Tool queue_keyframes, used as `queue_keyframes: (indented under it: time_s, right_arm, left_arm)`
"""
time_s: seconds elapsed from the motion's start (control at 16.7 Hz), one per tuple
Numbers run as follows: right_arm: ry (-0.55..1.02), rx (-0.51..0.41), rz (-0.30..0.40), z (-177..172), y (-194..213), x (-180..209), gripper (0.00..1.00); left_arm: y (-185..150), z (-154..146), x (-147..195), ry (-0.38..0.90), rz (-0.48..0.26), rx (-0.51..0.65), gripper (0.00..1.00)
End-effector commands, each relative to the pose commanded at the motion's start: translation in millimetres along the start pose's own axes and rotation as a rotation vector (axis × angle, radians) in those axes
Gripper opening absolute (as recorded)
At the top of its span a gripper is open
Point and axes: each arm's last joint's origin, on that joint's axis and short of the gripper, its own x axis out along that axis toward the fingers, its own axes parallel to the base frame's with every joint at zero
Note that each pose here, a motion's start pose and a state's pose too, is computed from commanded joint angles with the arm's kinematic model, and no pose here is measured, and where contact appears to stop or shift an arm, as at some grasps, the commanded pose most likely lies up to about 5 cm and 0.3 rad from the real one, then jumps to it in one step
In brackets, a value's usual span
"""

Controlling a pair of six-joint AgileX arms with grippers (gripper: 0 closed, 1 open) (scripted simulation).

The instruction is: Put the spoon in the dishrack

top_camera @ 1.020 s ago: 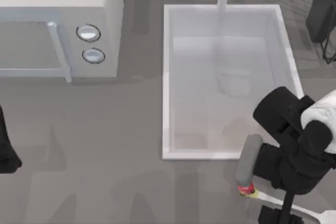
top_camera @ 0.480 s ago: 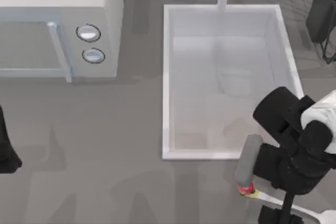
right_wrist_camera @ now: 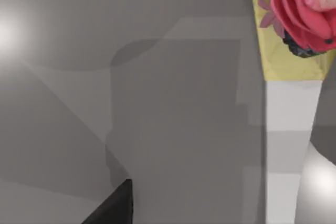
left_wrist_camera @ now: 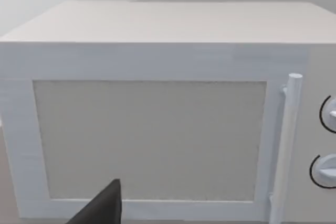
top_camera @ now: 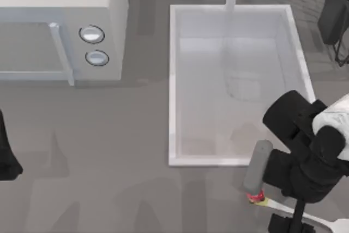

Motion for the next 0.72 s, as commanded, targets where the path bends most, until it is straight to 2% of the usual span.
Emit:
queue_keyframes:
  time_s: [0.36,0.42,0.72]
  right_arm:
    - [0.0,0.0,0.0,0.0,0.0,0.0,0.0]
    - [-0.03,0.006,-0.003,0.5,-0.6,-21.6,0.0]
    - [-0.032,-0.01,-0.004,13.5,-5.8,-46.5,0.0]
  left_arm:
    - [0.0,0.0,0.0,0.0,0.0,0.0,1.0]
    - [0.0,0.0,0.0,0.0,0.0,0.0,1.0]
    - [0.0,0.0,0.0,0.0,0.0,0.0,1.0]
